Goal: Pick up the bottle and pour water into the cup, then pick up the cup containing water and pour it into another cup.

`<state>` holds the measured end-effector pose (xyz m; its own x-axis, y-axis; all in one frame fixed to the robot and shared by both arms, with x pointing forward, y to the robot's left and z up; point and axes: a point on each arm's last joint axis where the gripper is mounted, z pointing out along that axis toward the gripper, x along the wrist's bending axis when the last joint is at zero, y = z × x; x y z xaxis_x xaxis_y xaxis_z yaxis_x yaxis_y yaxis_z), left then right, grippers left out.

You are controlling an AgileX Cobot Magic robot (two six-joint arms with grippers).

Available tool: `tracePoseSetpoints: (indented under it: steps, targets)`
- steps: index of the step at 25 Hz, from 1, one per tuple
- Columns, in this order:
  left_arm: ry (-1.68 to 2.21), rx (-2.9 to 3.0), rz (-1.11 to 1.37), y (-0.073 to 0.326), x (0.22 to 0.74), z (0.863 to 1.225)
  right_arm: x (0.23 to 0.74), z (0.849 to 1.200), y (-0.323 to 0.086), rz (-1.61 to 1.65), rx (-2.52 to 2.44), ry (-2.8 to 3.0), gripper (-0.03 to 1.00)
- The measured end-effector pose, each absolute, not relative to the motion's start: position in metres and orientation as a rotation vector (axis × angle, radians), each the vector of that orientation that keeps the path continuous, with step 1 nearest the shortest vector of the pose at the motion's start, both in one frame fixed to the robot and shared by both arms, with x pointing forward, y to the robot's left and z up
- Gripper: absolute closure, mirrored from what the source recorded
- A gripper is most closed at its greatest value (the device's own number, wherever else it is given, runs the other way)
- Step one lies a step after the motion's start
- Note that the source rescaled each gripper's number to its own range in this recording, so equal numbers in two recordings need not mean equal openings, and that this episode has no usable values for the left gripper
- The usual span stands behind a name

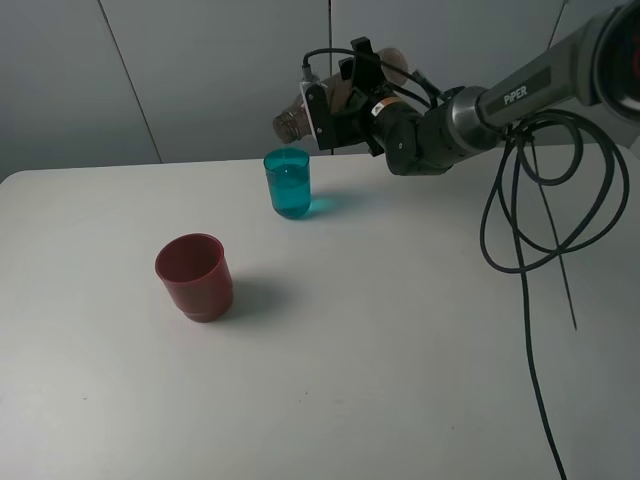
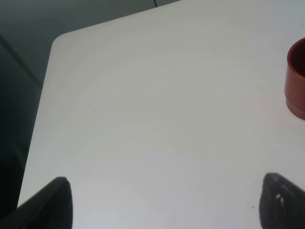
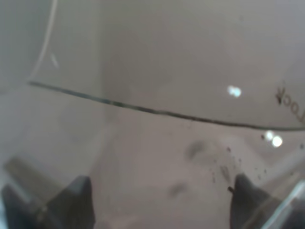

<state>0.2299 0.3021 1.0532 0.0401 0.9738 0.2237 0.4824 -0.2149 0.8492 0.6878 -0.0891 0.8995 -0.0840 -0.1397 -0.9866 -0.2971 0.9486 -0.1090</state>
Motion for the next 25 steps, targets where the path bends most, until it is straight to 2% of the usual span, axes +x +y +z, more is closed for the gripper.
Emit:
tracePoseSetpoints:
  steps: [4, 17, 25]
  targets:
    - [1.471, 1.754, 1.112, 0.302, 0.23, 1.053, 0.679, 0.894, -0.093, 0.253, -0.208, 1.745, 0.96]
    - [1.469, 1.756, 1.113, 0.302, 0.23, 1.053, 0.63, 0.909, -0.12, 0.732, 0.457, 1.846, 0.96]
    - [1.469, 1.756, 1.113, 0.302, 0.23, 1.053, 0.622, 0.894, -0.158, 0.971, 0.962, 1.786, 0.96]
